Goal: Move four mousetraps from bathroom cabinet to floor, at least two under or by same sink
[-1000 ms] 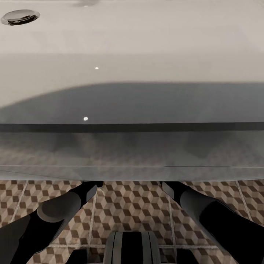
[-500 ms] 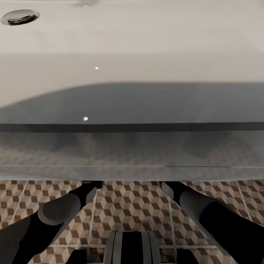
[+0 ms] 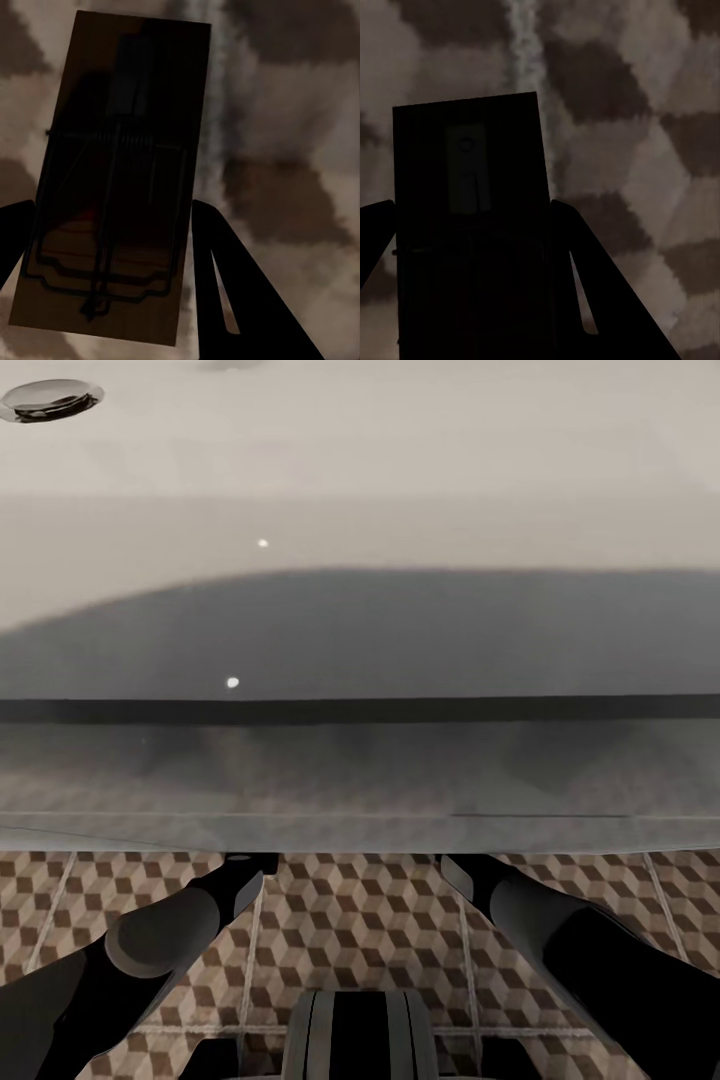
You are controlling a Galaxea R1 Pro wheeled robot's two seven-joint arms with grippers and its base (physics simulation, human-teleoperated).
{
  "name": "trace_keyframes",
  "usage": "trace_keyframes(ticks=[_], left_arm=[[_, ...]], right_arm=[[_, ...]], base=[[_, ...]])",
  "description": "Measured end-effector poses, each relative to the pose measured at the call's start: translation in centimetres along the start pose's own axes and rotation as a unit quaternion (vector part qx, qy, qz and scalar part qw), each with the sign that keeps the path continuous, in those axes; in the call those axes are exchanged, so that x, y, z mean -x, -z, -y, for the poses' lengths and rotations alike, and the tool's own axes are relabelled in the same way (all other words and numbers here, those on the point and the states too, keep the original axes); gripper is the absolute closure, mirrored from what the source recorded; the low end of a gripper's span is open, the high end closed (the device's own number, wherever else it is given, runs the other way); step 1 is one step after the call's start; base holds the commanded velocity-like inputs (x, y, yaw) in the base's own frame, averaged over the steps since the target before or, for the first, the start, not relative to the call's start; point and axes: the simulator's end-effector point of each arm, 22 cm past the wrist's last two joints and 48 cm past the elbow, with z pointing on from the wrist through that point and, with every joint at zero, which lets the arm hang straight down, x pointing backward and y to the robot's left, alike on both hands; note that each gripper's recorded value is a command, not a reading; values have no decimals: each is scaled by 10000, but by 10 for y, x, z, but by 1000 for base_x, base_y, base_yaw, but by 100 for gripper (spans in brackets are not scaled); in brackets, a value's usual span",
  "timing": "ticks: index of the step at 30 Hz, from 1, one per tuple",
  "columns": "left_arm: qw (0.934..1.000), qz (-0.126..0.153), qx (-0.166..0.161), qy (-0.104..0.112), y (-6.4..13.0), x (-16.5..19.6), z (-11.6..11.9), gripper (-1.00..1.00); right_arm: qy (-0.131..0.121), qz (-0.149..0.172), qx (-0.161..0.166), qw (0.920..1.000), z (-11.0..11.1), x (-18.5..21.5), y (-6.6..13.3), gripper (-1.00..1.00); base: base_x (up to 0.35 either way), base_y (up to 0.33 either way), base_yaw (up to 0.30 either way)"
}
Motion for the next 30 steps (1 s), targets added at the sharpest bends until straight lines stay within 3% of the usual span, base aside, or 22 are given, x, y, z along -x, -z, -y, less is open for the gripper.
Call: trace_keyframes(ticks=[12,13,14,30], left_arm=[[9998,15,18,-184,-2,-1,-1,100],[9991,71,-26,407,-2,0,2,100],[9989,99,-17,455,-2,1,1,100],[9987,144,0,482,-2,4,-1,100]], right_arm=[[0,-3,7,10000,-1,0,-2,100],[0,-3,6,10000,-1,0,-2,100],[1,-4,6,10000,-1,0,-2,100],[5,-15,-16,10000,1,-1,-2,100]], base=[[0,0,0],[0,0,0],[0,0,0],[0,0,0]])
